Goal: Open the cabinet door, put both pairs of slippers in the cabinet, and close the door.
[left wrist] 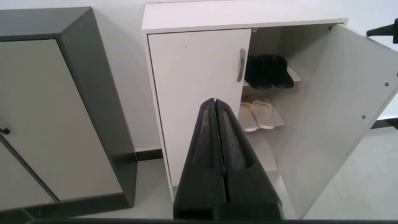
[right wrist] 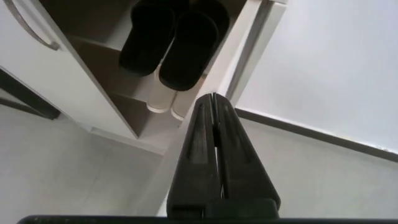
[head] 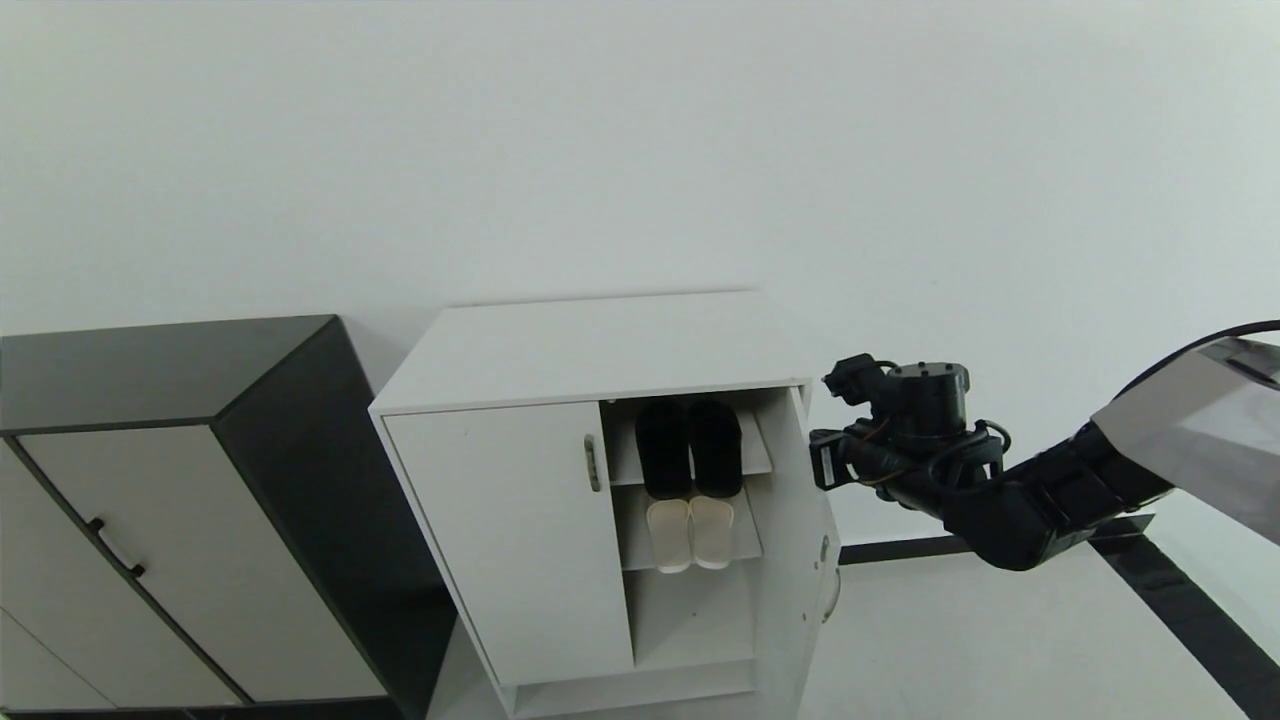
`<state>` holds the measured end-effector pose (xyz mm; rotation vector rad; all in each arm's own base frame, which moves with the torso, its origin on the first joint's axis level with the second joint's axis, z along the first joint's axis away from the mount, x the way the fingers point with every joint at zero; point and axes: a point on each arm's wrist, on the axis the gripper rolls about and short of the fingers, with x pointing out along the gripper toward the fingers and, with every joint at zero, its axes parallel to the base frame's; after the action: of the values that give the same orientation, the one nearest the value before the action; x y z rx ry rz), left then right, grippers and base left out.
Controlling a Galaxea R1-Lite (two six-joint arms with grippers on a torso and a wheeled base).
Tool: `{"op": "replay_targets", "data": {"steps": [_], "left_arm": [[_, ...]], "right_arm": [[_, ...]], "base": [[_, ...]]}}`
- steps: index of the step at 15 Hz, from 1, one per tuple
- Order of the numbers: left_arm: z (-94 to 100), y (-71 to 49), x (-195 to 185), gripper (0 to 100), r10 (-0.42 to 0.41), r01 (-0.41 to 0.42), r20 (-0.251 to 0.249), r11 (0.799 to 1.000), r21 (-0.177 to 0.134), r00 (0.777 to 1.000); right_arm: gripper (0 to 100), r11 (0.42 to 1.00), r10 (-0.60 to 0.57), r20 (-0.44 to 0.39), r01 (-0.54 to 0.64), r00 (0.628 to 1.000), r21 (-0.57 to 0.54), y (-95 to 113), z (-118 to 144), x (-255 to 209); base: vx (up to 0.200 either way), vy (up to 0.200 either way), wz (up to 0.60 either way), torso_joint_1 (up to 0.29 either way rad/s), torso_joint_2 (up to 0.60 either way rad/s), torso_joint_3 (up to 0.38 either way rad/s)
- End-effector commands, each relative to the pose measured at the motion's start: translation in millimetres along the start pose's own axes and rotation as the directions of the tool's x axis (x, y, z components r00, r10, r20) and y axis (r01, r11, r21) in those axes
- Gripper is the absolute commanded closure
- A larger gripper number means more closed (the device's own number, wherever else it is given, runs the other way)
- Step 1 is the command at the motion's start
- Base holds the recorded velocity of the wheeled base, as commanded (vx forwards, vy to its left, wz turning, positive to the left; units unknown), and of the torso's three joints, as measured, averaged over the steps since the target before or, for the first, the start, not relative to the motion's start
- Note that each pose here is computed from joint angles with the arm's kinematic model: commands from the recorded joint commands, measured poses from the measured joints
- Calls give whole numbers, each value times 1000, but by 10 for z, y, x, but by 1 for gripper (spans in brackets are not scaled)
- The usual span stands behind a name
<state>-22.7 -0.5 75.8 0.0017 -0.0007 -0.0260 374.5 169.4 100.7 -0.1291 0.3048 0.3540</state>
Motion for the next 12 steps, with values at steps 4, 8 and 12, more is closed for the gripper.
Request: {"op": "replay_targets", "data": {"steps": [4, 8, 12], "left_arm": [[1, 0, 0, 100, 0, 0, 1, 1000, 0, 1000], [1, 0, 0, 100, 0, 0, 1, 1000, 0, 1000], [1, 0, 0, 100, 0, 0, 1, 1000, 0, 1000]], "right_arm": [[100, 1000, 8, -33, -8, 999, -12, 44, -118, 66], [100, 998, 50, -40, -50, 998, -22, 222, -142, 49], [100, 992, 117, -34, -118, 993, -34, 516, -262, 57]], "base": [[0, 0, 0, 0, 0, 0], [0, 0, 0, 0, 0, 0], [0, 0, 0, 0, 0, 0]]}}
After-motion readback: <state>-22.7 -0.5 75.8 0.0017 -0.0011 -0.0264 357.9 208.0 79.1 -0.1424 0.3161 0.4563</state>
